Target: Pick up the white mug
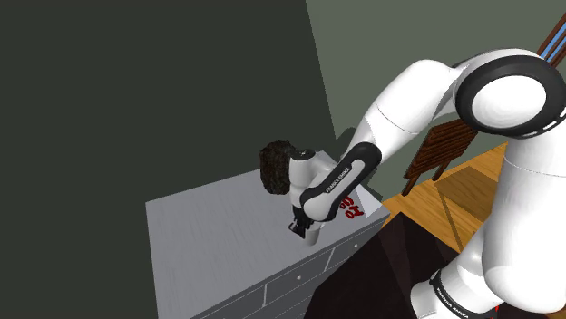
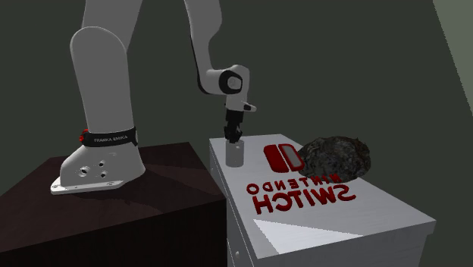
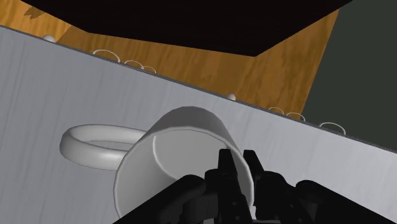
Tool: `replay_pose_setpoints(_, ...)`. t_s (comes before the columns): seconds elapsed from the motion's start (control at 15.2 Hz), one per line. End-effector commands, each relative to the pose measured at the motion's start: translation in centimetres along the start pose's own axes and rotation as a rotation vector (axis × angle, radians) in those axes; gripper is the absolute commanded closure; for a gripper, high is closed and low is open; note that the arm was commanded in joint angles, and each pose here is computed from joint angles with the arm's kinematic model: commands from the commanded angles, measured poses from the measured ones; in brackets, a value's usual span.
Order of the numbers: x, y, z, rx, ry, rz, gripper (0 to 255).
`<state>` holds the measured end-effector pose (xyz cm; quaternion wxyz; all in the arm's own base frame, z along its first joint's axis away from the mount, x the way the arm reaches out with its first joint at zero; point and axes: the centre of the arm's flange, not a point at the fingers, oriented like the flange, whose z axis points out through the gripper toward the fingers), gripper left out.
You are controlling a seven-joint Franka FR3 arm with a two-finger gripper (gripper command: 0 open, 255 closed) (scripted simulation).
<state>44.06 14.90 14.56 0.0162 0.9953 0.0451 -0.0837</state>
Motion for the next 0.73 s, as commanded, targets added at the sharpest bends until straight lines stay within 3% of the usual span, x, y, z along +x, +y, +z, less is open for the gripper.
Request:
replay_pose_setpoints(0.0, -0.2, 0.1, -1.0, 0.000, 0.000, 0.000, 255)
replay_pose_setpoints(0.66, -0.9, 0.2, -5.3, 0.000, 0.000, 0.000, 255)
